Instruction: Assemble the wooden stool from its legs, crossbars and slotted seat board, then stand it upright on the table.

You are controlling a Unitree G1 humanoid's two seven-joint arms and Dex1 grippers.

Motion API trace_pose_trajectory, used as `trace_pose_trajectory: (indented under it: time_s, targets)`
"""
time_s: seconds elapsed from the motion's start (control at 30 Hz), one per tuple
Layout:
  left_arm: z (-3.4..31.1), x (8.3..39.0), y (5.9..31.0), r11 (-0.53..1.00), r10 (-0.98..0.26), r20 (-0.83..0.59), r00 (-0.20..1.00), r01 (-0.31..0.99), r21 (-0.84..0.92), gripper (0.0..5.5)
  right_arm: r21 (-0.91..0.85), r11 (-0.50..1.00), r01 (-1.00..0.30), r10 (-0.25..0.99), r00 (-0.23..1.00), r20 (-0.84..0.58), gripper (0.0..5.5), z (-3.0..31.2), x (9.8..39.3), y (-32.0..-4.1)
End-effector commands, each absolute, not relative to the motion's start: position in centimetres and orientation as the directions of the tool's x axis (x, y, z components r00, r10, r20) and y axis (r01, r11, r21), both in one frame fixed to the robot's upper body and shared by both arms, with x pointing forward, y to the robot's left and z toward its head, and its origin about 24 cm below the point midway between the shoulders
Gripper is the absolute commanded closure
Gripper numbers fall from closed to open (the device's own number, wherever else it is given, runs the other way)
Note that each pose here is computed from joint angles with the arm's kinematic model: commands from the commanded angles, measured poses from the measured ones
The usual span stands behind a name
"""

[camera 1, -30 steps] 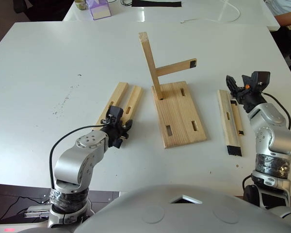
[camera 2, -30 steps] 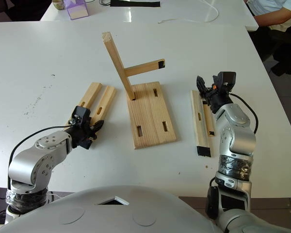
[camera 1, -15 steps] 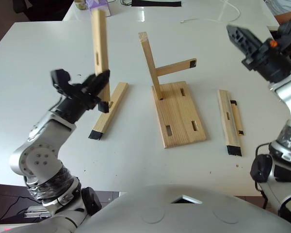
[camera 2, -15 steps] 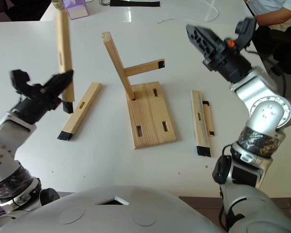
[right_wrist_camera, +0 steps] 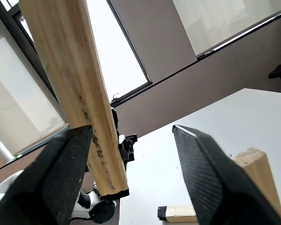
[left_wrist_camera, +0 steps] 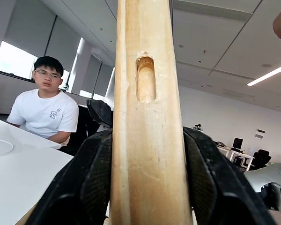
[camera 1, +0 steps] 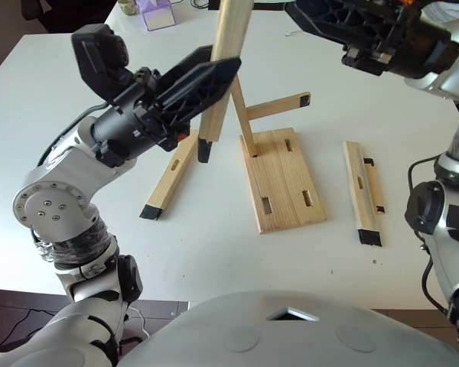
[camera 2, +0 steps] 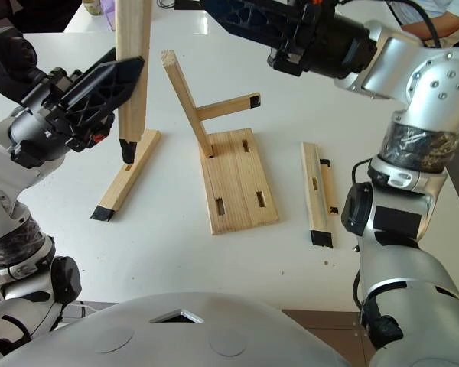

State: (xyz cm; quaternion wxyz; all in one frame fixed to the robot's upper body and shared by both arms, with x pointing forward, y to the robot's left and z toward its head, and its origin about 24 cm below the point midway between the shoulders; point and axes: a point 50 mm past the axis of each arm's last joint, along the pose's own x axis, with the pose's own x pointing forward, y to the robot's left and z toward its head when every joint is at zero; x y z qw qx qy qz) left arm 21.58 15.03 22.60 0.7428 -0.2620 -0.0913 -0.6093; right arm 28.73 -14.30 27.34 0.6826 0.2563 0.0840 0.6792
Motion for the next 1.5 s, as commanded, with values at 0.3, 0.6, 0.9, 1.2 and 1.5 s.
trace_pose_trajectory:
  time_s: [0.3, 0.6, 0.9, 1.2, 1.5]
  targets:
    - [21.2, 21.7, 14.4, 0.111, -0.901, 0.382, 0.208, 0.959, -0.261, 3.44, 0.379, -0.183, -0.907, 0.967, -0.096, 0.236, 2.36, 28.9, 27.2, -13.4]
    - [20.1, 21.3, 13.6, 0.091, -0.922, 0.342, 0.181, 0.961, -0.261, 3.44, 0.375, -0.228, -0.899, 0.952, -0.125, 0.279, 2.36, 29.6, 27.1, -12.7]
    - [20.1, 21.2, 13.5, 0.094, -0.920, 0.345, 0.184, 0.960, -0.262, 3.44, 0.385, -0.208, -0.899, 0.949, -0.090, 0.303, 3.30, 29.2, 27.1, -12.4]
    - [19.6, 22.6, 13.5, 0.216, -0.914, 0.276, 0.296, 0.934, -0.286, 3.44, 0.371, -0.049, -0.927, 0.963, 0.054, 0.263, 3.39, 28.4, 27.4, -13.3]
    - [17.9, 22.8, 14.7, 0.307, -0.903, 0.192, 0.384, 0.889, -0.339, 2.84, 0.303, 0.186, -0.935, 0.928, 0.269, 0.258, 3.44, 27.9, 28.7, -16.6]
